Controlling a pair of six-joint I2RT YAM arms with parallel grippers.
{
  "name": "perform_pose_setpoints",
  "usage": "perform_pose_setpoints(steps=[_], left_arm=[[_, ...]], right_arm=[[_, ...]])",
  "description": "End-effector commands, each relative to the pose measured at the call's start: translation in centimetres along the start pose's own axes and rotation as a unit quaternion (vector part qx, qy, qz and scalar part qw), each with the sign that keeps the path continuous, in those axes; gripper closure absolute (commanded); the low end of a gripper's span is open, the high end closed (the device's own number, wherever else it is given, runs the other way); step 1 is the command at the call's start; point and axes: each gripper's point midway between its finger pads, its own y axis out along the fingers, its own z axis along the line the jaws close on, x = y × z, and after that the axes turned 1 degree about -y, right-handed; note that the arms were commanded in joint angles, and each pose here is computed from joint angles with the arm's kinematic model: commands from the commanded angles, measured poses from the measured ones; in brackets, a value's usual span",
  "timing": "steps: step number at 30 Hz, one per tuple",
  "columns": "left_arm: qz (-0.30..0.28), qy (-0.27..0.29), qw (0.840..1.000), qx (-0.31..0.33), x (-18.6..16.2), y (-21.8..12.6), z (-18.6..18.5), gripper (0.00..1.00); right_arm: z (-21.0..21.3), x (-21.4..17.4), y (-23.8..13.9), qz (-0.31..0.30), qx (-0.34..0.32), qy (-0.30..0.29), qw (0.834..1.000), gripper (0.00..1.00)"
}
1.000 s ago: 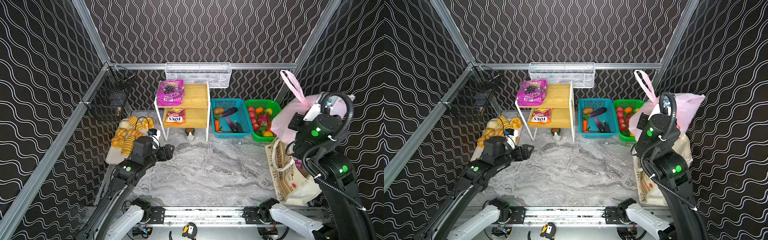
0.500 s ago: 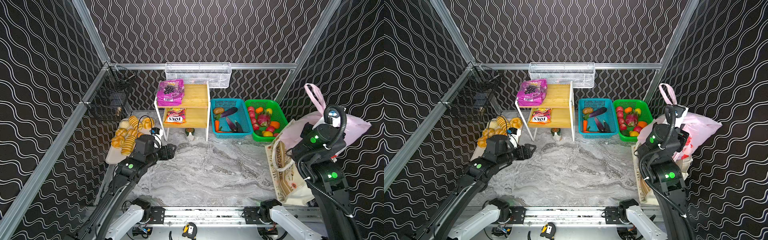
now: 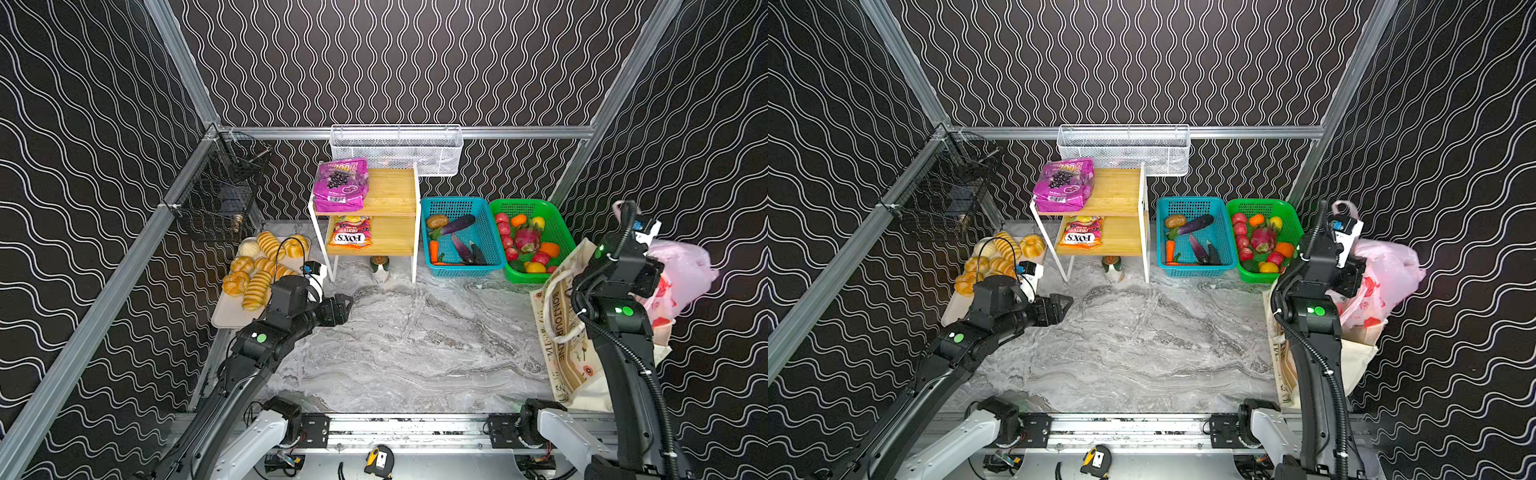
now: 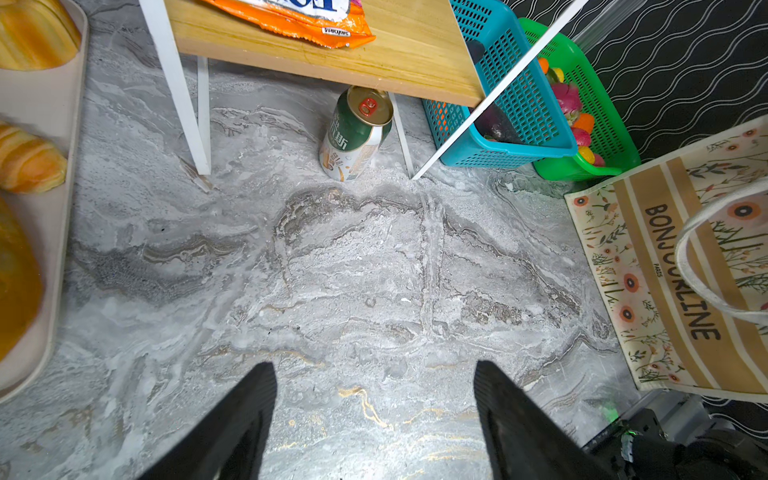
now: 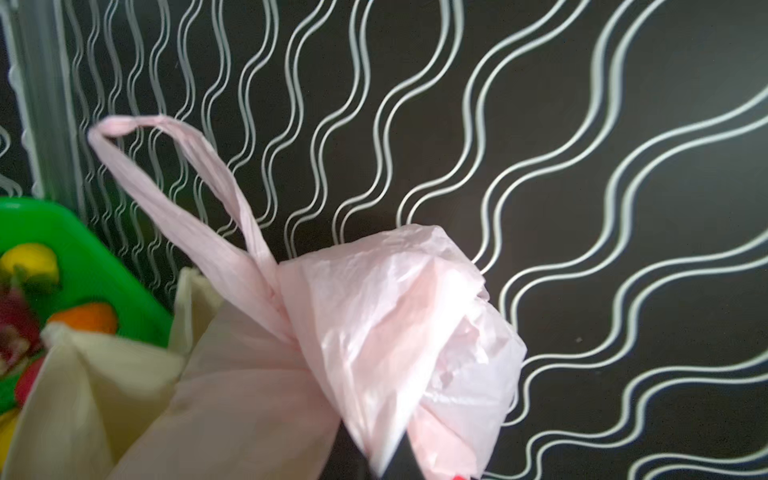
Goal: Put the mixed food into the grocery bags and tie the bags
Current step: 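Lift the pink bag with the right gripper toward the cream tote bag, then lower the pink bag into the cream tote bag with the right gripper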
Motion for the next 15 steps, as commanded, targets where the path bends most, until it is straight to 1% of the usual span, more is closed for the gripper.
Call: perform_pose_setpoints(steps=[1,3,5,8,11,13,15], left_arm=[[-0.007,-0.004,1.0,-0.018,0.8,0.5,-0.8,0.21],[-0.002,-0.006,1.0,-0.022,1.1,0.8,-1.0,0.21],[0.001,-0.009,1.0,-0.028,1.3,1.2,-1.3,0.21],[0.004,-0.015,0.999,-0.038,1.4,1.7,-1.6,0.22],[0.01,-0.017,0.999,-0.043,1.4,1.8,-1.8,0.22],[0.013,-0.016,0.999,-0.043,1.3,1.8,-1.9,0.22],[0.015,-0.014,0.999,-0.042,1.3,1.7,-1.9,0.22]], right_arm=[[2.5,-2.7,-0.9,0.04,0.087,0.056,0.994,1.0],[4.1,-4.2,-1.4,0.067,0.13,0.076,0.986,1.0],[5.9,-5.7,-2.3,0.096,0.182,0.094,0.974,1.0],[7.4,-7.4,-3.0,0.132,0.215,0.124,0.96,1.0],[8.3,-9.8,-2.9,0.164,0.211,0.152,0.952,1.0],[9.1,-10.7,-2.9,0.185,0.22,0.166,0.943,0.98],[9.6,-12.7,-2.4,0.217,0.211,0.169,0.938,0.97]])
